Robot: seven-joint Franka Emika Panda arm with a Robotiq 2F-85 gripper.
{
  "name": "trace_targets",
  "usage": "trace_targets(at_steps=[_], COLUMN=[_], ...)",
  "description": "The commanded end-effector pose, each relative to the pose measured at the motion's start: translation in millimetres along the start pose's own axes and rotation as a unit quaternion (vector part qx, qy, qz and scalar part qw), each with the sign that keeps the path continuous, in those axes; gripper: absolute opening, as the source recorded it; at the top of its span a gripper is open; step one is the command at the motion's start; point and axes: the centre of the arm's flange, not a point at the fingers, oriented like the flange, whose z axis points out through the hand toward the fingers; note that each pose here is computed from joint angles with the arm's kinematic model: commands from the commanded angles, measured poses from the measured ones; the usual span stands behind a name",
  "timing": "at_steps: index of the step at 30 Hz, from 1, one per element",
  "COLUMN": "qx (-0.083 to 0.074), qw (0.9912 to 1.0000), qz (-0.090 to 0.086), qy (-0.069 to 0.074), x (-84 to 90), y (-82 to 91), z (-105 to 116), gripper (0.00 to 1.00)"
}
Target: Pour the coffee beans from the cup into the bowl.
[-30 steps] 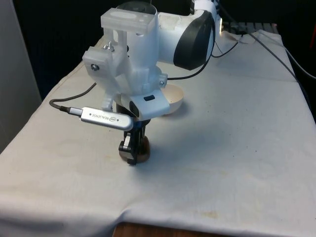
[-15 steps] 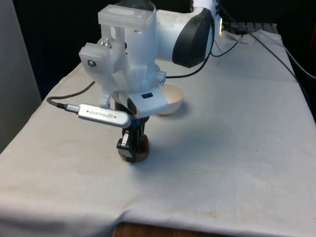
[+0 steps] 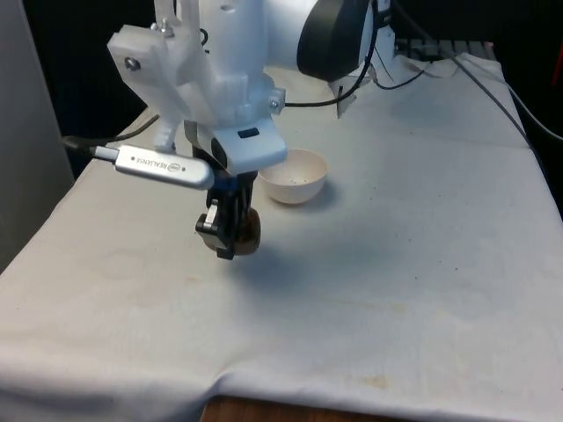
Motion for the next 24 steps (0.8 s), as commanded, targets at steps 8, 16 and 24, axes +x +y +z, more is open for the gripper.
trace_targets(at_steps=[8,16,24], qx=[0.004,0.010,0.016], qw=[0.99996,0.99987,0.99973], qz=[0.008,0.012,0.017], qy=[0.000,0.000,-0.001], x=[-9.5,-15.9,-22.8], y=[-2.6,-5.4,-8.2], z=[-21.8,-35.6,-48.9], gripper=[0.04,0.04,0.04])
